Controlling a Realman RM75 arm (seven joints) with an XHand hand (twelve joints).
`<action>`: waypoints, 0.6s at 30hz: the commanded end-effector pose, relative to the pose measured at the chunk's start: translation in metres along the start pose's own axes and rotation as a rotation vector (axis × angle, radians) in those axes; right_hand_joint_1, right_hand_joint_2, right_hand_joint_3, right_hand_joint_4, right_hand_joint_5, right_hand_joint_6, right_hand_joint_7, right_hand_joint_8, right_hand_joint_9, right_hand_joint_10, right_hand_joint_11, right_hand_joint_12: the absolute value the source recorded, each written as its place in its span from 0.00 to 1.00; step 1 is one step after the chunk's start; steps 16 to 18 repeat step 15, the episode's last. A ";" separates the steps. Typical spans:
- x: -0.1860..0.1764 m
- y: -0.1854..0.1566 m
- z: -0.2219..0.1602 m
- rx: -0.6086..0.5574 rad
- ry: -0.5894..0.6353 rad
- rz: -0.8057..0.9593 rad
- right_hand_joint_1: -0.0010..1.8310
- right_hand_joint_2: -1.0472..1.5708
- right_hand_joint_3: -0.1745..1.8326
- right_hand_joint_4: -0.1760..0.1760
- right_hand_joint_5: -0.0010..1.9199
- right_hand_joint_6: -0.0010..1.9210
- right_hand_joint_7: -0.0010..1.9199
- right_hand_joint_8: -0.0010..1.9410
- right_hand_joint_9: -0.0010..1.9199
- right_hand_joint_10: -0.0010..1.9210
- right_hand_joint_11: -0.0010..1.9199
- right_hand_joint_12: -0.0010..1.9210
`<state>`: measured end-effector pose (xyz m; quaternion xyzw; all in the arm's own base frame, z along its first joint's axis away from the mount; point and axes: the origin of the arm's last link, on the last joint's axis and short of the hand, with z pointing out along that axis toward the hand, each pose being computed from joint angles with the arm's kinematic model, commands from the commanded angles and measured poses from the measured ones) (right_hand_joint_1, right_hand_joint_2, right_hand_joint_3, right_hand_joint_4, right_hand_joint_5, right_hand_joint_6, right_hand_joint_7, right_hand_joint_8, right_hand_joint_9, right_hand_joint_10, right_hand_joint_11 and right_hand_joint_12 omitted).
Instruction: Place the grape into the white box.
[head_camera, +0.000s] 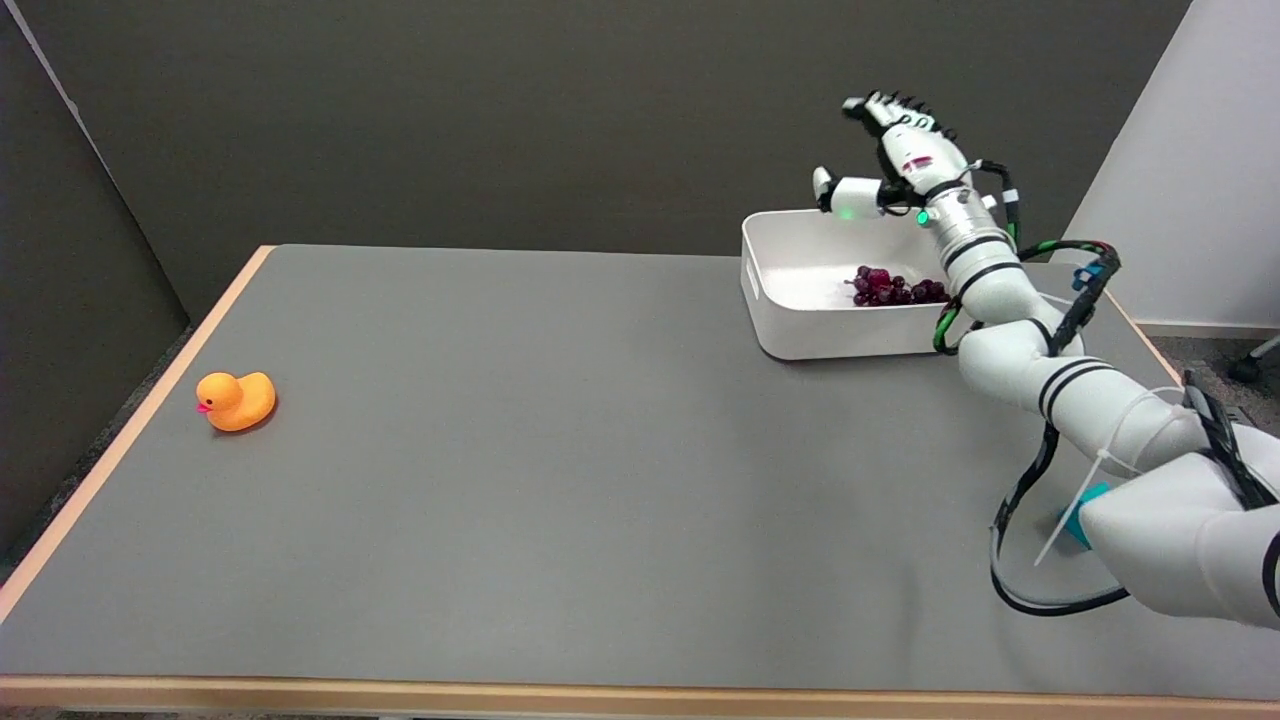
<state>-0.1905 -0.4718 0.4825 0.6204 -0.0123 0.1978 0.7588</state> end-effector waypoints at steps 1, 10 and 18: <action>0.062 -0.007 -0.044 0.050 0.350 0.547 0.24 0.63 0.54 0.59 0.03 0.15 0.00 0.00 0.00 0.00 0.00 0.11; 0.075 -0.006 -0.102 0.138 0.571 1.091 0.19 0.63 0.56 0.57 0.03 0.18 0.03 0.07 0.00 0.20 0.00 0.35; 0.056 0.021 -0.140 0.174 0.623 1.331 0.16 0.67 0.51 0.56 0.04 0.16 0.01 0.11 0.00 0.21 0.00 0.34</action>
